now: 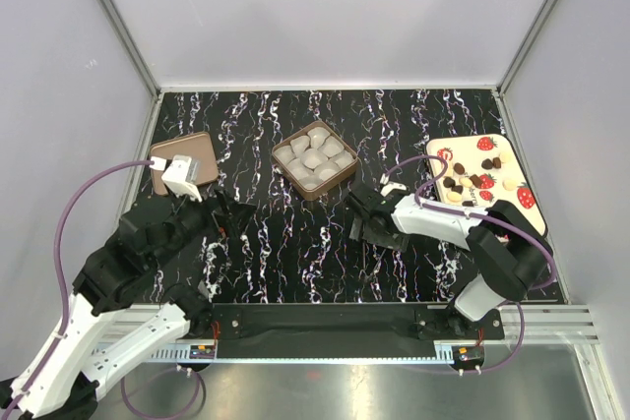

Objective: Pack the chocolate

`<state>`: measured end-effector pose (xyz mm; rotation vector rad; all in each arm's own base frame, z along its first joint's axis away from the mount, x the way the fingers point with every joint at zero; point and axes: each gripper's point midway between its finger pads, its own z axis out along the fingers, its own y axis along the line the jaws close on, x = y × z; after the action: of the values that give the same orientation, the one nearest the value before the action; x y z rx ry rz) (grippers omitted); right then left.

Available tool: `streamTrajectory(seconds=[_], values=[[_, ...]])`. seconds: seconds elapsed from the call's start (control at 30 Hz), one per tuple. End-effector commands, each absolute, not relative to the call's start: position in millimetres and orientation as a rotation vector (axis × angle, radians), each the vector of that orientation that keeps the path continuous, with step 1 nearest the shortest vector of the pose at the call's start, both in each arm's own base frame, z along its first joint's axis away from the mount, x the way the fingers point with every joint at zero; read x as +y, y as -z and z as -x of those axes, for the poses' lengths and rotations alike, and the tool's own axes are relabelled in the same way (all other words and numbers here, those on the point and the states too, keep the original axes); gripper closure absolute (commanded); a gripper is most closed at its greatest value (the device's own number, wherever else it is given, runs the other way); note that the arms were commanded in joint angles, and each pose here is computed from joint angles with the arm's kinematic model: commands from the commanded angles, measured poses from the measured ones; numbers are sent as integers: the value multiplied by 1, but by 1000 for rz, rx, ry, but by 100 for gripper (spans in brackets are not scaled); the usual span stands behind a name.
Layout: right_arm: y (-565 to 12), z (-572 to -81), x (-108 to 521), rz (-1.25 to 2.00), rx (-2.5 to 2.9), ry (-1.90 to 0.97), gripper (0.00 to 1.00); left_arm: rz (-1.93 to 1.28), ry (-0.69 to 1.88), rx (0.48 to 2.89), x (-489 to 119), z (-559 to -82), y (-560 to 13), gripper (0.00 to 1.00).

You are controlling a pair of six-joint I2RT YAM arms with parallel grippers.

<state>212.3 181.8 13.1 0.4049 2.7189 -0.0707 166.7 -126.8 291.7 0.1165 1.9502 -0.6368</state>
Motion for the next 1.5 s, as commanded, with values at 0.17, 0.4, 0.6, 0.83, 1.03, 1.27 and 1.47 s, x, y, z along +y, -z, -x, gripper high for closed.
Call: streamTrajectory(seconds=[0.17, 0.4, 0.6, 0.83, 1.03, 1.27, 1.47], values=[[-1, -206, 183, -365, 2755, 97, 1, -133, 640, 1933, -132, -172, -295, 1], [8, -205, 184, -297, 2738, 27, 7, -125, 623, 1928, -128, -173, -295, 1], [9, -202, 178, -250, 2766, 96, 18, -121, 627, 1926, -129, -173, -299, 1], [-82, -228, 186, -105, 2663, 68, 41, -101, 605, 1921, -124, -175, -308, 1], [-146, -234, 184, -28, 2611, 42, 46, -94, 612, 1914, -128, -179, -313, 1], [-187, -239, 184, -26, 2573, -92, 48, -104, 617, 1949, -138, -186, -302, 1], [-214, -261, 146, -137, 2539, -121, 50, -121, 624, 1965, -144, -189, -291, 1]])
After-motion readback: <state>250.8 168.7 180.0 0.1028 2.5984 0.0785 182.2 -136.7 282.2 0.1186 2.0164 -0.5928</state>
